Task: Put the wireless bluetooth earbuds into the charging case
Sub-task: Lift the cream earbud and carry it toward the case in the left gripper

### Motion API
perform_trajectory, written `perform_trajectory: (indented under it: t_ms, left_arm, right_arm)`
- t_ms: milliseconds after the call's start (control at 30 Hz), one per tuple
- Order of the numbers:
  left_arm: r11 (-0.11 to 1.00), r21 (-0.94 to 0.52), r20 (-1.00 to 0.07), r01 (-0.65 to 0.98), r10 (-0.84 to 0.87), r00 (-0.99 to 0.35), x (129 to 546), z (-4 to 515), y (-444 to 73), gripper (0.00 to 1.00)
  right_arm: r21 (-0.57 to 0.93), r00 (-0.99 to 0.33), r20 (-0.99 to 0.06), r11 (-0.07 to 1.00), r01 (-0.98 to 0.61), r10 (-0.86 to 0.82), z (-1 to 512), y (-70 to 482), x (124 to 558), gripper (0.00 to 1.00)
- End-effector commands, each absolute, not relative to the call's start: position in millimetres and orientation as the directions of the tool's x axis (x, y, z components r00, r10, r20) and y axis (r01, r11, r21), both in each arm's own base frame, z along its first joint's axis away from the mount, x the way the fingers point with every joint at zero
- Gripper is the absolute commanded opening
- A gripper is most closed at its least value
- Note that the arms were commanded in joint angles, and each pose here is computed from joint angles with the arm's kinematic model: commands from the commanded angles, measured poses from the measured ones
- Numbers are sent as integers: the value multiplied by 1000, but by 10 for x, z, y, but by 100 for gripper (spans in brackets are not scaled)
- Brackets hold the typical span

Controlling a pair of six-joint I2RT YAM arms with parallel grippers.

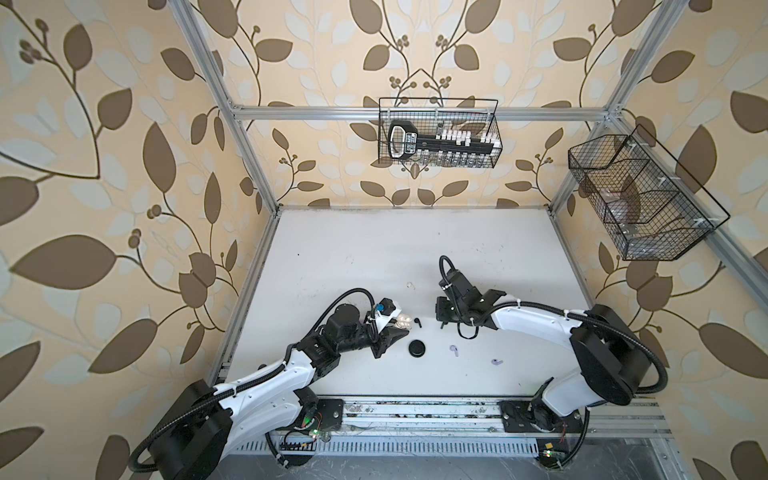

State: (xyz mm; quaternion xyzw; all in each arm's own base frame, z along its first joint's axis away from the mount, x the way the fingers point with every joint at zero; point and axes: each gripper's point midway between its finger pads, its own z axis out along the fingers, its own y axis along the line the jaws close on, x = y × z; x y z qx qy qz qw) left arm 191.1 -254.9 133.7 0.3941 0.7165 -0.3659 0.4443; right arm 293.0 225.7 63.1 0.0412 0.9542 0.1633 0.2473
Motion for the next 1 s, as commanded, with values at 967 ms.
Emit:
perform_trajectory:
  t_ms: [967]
  left_arm:
    - [411,-176,-956,895,145,-255,2297,1624,-2872,0]
  right_arm:
    - [740,-594,-583,665,-104,555,1884,2968,2510,14]
